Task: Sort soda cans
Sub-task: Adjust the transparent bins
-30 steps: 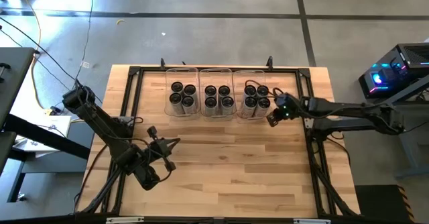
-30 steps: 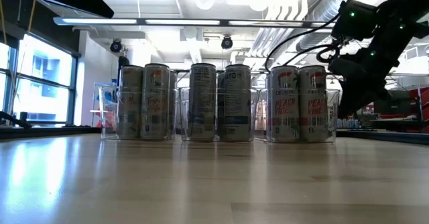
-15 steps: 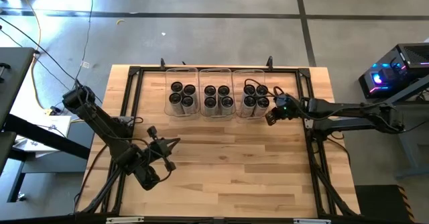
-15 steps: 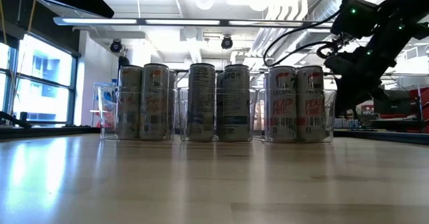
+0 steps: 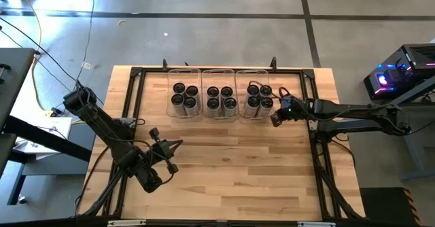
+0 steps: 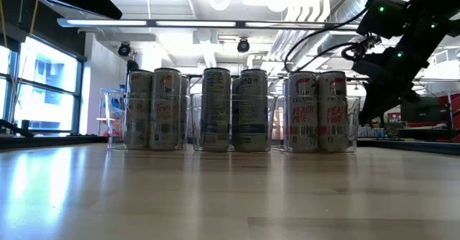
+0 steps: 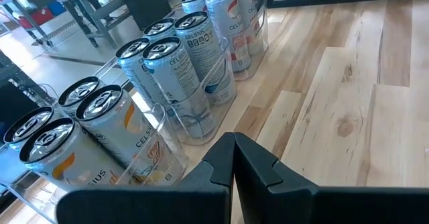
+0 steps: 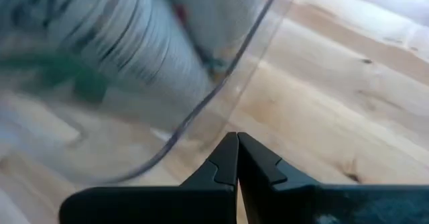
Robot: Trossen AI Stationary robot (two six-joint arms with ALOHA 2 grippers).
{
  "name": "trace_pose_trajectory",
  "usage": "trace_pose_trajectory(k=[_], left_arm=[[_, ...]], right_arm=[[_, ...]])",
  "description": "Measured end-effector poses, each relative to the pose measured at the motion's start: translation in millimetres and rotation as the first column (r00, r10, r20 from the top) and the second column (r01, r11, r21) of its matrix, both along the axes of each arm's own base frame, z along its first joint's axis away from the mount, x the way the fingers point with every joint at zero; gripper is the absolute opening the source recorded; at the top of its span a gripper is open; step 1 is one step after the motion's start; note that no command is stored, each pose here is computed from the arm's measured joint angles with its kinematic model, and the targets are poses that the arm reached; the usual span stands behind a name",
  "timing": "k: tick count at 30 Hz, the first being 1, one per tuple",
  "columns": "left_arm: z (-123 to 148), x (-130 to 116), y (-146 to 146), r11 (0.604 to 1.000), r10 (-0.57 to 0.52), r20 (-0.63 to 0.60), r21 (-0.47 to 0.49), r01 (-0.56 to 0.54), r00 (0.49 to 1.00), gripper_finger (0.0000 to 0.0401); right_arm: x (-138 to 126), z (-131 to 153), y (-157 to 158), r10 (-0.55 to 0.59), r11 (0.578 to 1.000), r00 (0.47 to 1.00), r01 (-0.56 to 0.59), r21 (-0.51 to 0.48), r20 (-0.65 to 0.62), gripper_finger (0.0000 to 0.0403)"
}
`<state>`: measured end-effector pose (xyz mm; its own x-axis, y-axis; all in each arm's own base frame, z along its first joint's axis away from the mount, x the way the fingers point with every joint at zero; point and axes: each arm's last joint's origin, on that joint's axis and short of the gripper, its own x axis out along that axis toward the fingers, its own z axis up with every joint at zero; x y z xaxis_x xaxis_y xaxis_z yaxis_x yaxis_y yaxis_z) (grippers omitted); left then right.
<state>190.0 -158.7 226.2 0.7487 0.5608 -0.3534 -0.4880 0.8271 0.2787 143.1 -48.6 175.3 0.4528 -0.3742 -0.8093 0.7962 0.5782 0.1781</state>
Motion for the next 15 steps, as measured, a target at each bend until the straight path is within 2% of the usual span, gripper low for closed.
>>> trace_pose_trajectory(k=[10, 15], left_arm=[[0.0, 0.1, -0.2, 1.000, 0.002, 0.005, -0.009, -0.002, 1.000, 0.0000], [0.0, 0.2, -0.2, 1.000, 0.002, 0.005, -0.008, -0.002, 1.000, 0.0000]], right_arm=[[5.6, -1.2, 29.3, 0.157, 0.987, 0.988, -0.157, 0.028, 0.001, 0.0000], [7.0, -0.4, 49.7, 0.257, 0.965, 0.966, -0.257, -0.041, -0.009, 0.0000]])
